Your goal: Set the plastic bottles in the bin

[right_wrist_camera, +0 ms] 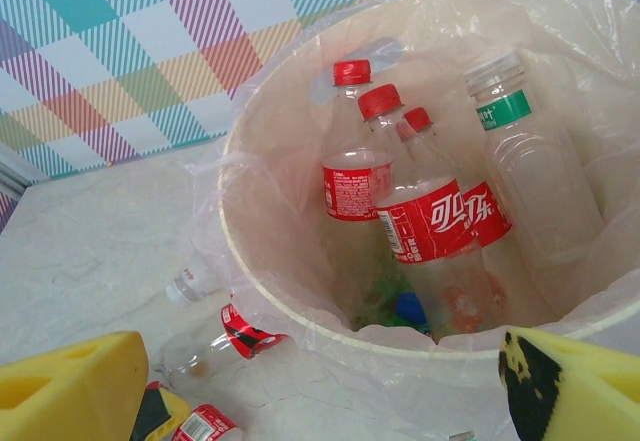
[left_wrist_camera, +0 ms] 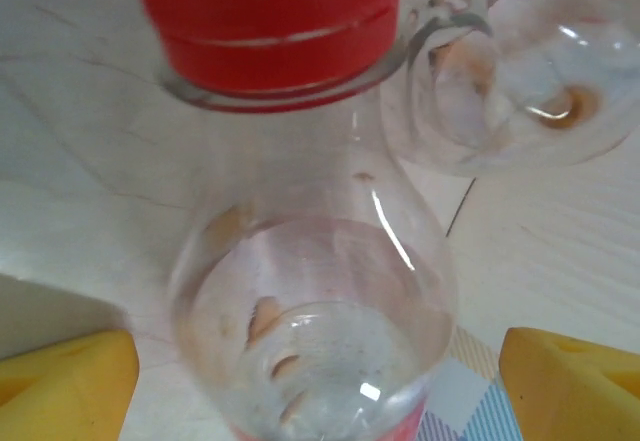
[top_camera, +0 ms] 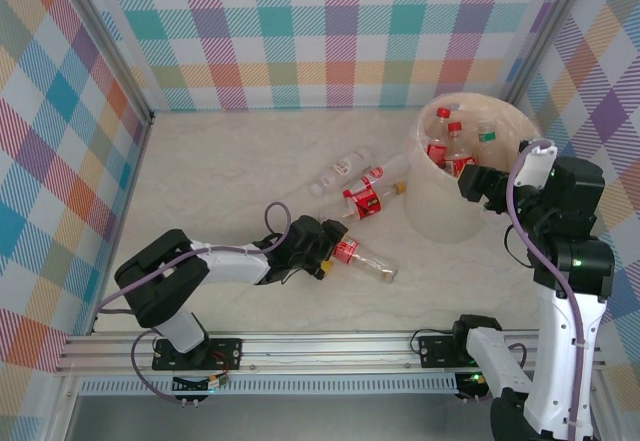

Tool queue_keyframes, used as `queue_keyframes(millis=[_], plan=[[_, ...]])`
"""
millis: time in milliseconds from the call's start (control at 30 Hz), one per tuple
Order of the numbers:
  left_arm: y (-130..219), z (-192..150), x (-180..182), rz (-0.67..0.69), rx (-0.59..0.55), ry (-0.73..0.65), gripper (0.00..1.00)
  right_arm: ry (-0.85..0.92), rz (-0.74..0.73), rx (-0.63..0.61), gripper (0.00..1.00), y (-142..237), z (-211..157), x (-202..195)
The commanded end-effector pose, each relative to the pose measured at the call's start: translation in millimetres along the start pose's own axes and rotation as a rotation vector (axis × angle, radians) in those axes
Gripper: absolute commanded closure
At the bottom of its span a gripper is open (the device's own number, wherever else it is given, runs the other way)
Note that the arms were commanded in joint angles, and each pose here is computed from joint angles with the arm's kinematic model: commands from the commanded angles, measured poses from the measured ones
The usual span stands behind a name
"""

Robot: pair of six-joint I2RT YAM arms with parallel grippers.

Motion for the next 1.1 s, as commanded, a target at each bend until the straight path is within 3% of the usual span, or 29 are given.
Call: queue_keyframes(millis=[0,333,767,1067], plan=[[-17,-7,14,0.004,0.006,0.030,0.08,-0.007,0.023,0.006,0.10,-1,-2,3],[-23,-10,30,0.031,0.003,0.039,0.26,-0.008,0.016,0.006,0.10,2,-2,3],[-21,-5,44,0.088,-0.031,0.008,0.42,0.000,0.025,0.004,0.10,4,1,6],[10,7,3,0.089,-0.097,-0.247,0.43,0.008,0.067,-0.007,0.11,15,6,17]])
Point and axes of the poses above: each hand's point on the last joint's axis, 136 mm out from that joint toward the fingers, its own y axis back along the fingers, its own x axis along the line the jaws close on, z = x × y, the point moved 2 cm from there along y, back along the fingers, and after that the axes turned 12 degrees about -y, right-handed, at the moved point
